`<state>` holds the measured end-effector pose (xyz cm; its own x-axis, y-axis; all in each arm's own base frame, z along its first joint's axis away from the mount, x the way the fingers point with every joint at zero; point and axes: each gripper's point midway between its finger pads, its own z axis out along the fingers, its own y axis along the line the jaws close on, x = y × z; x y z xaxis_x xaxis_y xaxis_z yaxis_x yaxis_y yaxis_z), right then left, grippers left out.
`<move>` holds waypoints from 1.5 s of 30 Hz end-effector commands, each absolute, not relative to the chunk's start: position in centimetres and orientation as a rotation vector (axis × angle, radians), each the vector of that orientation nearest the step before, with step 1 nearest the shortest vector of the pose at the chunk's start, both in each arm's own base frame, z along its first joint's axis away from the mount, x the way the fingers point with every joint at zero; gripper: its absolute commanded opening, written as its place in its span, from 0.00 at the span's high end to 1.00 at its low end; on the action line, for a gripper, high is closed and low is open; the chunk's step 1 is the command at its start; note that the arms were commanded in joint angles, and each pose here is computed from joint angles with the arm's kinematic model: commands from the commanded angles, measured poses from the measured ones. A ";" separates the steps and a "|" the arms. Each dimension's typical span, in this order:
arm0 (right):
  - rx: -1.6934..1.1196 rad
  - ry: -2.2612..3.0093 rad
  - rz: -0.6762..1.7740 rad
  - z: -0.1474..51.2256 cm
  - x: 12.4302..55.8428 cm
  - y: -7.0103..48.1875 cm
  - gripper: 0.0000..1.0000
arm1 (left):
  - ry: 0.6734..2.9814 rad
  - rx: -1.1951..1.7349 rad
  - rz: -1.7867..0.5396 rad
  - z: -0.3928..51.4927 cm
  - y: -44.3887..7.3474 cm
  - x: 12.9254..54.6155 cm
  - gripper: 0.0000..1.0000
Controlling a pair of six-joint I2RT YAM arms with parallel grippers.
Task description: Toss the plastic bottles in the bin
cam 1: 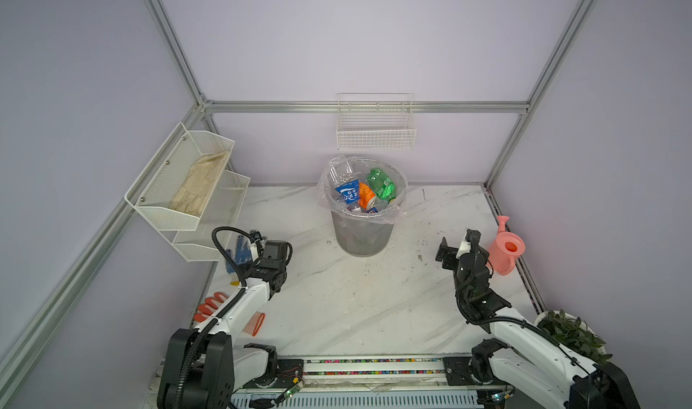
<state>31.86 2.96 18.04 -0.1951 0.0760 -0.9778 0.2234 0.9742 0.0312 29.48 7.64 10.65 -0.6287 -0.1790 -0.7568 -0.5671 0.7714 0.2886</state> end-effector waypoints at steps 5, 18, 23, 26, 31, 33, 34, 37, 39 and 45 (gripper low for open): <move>0.286 1.668 -0.160 18.2 31.7 1.8 0.03 | 2.207 -0.557 0.766 9.4 7.6 29.5 0.00; 0.293 1.583 -0.239 18.3 34.0 1.7 0.03 | 1.975 -0.543 0.725 12.6 7.8 30.8 0.00; 0.333 1.527 -0.229 18.5 35.2 0.5 0.03 | 1.895 -0.550 0.718 13.6 7.9 31.3 0.00; 0.338 1.503 -0.213 18.3 35.6 0.2 0.03 | 1.846 -0.546 0.705 14.1 7.9 31.7 0.00; 0.347 1.454 -0.212 18.4 35.9 -0.3 0.03 | 1.775 -0.527 0.709 14.9 7.9 32.4 0.00; 0.350 1.435 -0.202 18.4 36.0 -0.5 0.03 | 1.756 -0.515 0.696 15.1 7.8 32.8 0.00; 0.349 1.422 -0.194 18.5 36.1 -0.5 0.03 | 1.754 -0.503 0.691 15.1 7.6 33.0 0.00; 0.360 1.390 -0.176 18.2 36.1 -0.6 0.03 | 1.722 -0.498 0.685 15.5 7.6 33.3 0.00; 0.371 1.369 -0.180 17.7 36.0 -0.9 0.03 | 1.689 -0.496 0.680 15.8 7.5 33.3 0.00; 0.370 1.356 -0.181 17.0 35.8 -1.0 0.03 | 1.622 -0.488 0.665 16.4 7.5 33.3 0.00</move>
<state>36.38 -0.71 10.29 -0.0858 0.0201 -0.9961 0.3593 0.9331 -0.0121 33.55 7.41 14.76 -0.2618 0.0438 -0.9641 -0.6310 0.7481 0.2054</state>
